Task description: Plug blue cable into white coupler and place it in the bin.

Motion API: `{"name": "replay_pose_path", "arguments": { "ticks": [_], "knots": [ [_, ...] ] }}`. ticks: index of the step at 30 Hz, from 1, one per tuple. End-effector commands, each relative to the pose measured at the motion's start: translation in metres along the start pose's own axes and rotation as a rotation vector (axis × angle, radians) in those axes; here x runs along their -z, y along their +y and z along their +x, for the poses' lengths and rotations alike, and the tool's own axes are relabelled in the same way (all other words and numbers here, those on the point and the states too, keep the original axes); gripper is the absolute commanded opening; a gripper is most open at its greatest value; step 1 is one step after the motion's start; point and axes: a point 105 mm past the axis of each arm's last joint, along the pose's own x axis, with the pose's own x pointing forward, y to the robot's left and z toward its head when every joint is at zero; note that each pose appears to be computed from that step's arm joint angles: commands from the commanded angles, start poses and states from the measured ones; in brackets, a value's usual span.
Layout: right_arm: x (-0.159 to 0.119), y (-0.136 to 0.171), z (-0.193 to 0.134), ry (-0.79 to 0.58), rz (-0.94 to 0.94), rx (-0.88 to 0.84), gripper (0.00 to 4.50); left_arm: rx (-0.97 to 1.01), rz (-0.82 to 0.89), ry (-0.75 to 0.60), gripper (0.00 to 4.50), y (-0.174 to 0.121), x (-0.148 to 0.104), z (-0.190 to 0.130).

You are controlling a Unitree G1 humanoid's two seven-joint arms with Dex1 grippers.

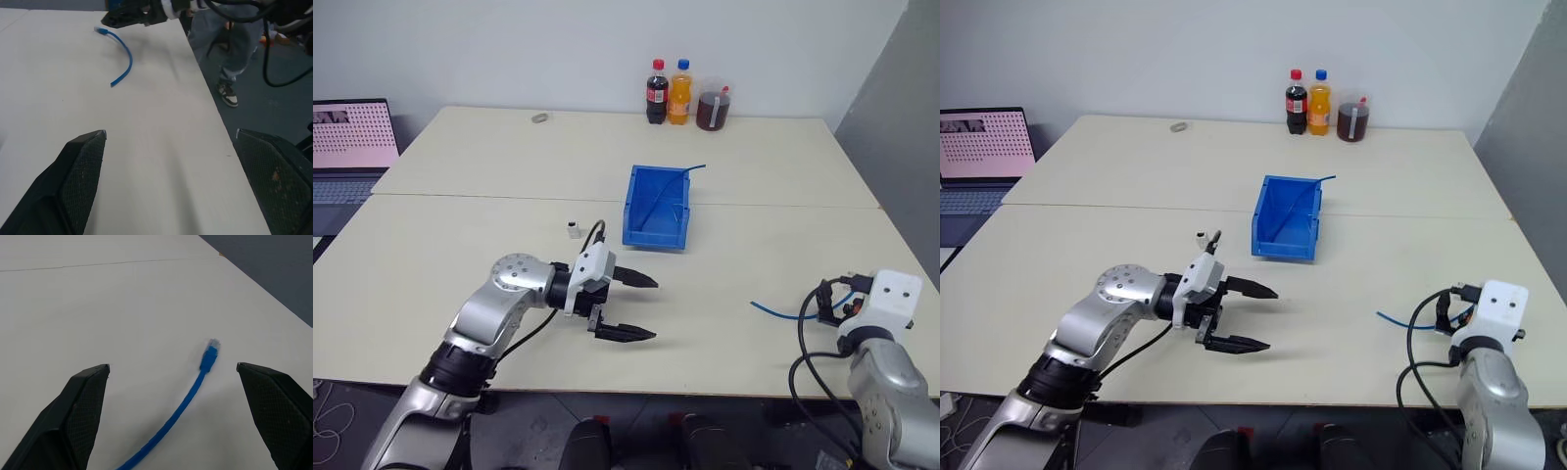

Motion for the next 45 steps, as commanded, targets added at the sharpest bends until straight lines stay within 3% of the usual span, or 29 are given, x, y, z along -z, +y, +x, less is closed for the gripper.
{"name": "replay_pose_path", "arguments": {
  "ticks": [1,10,13,26,29,45],
  "knots": [
    [0.004,-0.009,0.007,0.062,0.054,0.046,4.42,0.034,0.052,-0.005,4.5,0.003,-0.008,0.003],
    [0.018,-0.013,0.023,0.17,0.11,0.073,4.42,0.042,0.059,-0.01,4.5,0.007,-0.009,0.006],
    [0.021,-0.013,0.027,0.18,0.116,0.073,3.96,0.028,0.054,-0.011,4.5,0.009,-0.007,0.008],
    [0.025,-0.019,0.029,0.194,0.18,0.118,0.93,-0.012,0.074,-0.004,4.5,0.015,-0.006,0.008],
    [0.024,-0.021,0.029,0.19,0.185,0.124,0.03,-0.027,0.082,-0.008,4.5,0.016,-0.005,0.009],
    [0.005,-0.024,0.031,0.13,0.16,0.115,0.03,-0.056,0.096,-0.017,4.5,0.019,0.0,0.012]
  ]
}}
